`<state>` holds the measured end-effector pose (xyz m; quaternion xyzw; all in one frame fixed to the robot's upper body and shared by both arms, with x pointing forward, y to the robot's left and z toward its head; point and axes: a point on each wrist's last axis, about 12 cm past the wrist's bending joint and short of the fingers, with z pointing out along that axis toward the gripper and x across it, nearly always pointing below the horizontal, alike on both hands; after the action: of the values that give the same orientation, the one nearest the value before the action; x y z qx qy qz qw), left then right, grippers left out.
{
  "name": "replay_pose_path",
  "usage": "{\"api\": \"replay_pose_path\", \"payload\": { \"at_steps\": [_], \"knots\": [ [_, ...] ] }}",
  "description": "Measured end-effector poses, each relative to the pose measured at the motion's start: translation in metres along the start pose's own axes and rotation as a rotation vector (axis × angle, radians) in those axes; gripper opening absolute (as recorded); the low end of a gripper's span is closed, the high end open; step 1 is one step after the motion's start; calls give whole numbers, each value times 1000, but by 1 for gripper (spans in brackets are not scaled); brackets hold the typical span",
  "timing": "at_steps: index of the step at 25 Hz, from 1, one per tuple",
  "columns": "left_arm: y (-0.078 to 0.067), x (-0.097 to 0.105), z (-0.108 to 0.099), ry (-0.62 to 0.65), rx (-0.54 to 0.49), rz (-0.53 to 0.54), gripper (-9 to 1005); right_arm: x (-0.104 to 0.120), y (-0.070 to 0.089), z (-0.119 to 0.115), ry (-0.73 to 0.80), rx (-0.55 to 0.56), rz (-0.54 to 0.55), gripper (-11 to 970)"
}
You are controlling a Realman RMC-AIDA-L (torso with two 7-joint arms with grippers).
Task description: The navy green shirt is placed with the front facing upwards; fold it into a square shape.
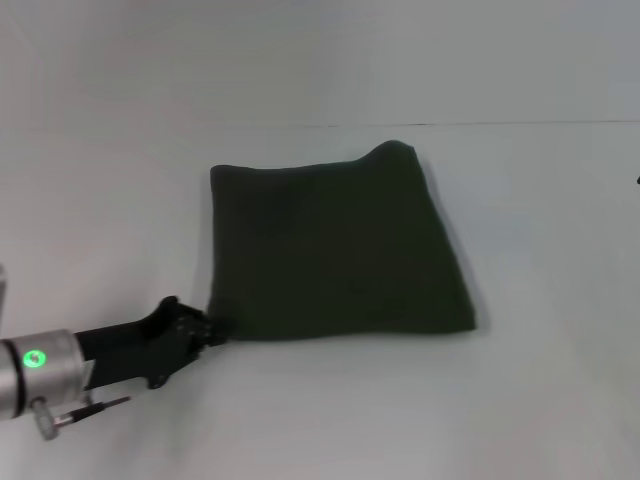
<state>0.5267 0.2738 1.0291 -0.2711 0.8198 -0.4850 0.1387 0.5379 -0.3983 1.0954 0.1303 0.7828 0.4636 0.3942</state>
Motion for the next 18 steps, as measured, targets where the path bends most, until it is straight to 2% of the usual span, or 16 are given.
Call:
{"api": "replay_pose_path", "payload": {
  "at_steps": [5, 11, 18],
  "knots": [
    [17, -4, -28, -78, 4, -42, 81, 1, 0, 1, -1, 0, 3, 854],
    [26, -5, -45, -113, 13, -54, 116, 3, 0, 3, 0, -3, 6, 855],
    [21, -4, -46, -68, 51, -1, 157, 2, 1, 5, 4, -6, 2, 854]
  ]
}}
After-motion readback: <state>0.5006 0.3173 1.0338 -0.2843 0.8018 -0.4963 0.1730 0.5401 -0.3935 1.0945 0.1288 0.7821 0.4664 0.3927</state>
